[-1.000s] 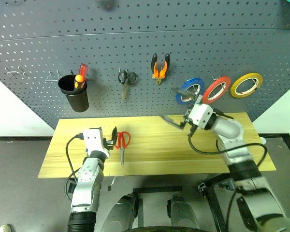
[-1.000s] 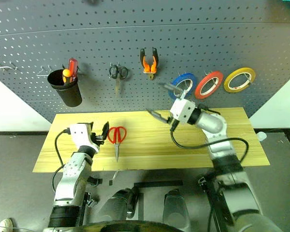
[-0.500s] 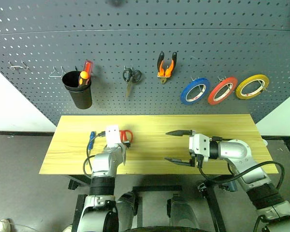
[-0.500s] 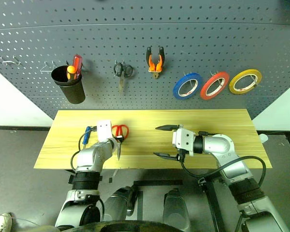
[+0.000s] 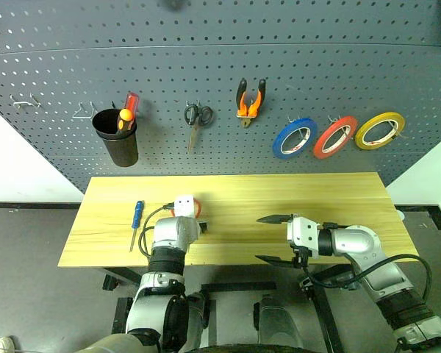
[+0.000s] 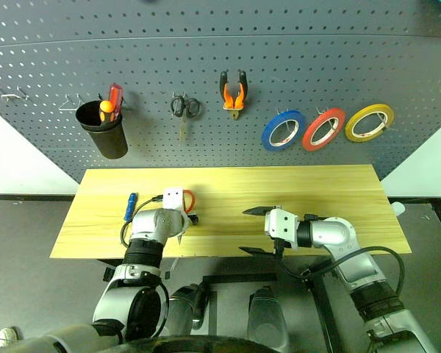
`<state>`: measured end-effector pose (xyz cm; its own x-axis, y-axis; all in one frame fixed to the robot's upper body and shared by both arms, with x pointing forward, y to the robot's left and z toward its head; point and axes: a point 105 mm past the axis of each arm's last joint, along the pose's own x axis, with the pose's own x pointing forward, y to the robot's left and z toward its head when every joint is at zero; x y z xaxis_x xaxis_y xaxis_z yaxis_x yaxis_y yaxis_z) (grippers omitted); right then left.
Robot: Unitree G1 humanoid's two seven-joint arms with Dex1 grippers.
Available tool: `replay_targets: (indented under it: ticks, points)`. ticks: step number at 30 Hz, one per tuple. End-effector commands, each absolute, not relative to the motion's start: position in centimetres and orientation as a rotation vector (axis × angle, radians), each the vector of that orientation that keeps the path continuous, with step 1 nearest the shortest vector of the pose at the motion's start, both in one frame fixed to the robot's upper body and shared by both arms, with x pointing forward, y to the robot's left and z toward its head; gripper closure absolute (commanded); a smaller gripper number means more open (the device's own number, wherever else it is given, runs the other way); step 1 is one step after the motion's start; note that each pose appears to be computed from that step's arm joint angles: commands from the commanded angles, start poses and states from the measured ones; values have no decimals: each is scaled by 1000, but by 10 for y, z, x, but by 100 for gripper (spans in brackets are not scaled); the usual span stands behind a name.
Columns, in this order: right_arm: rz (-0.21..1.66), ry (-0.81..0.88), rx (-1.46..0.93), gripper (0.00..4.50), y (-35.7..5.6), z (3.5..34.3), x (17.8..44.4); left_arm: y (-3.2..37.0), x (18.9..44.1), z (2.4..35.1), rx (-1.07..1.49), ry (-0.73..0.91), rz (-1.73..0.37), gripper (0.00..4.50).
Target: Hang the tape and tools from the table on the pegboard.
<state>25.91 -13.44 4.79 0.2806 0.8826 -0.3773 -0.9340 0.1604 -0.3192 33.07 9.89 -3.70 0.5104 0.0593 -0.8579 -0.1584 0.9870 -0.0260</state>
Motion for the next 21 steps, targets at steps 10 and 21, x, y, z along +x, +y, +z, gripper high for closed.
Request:
replay_targets:
  ticks: [10,21]
  points:
    - [1273,67,-583,0,-137,52,261,103,335,-37,-196,1040,166,127]
    - [1259,53,-582,0,-136,55,265,101,338,-35,-228,1044,159,427]
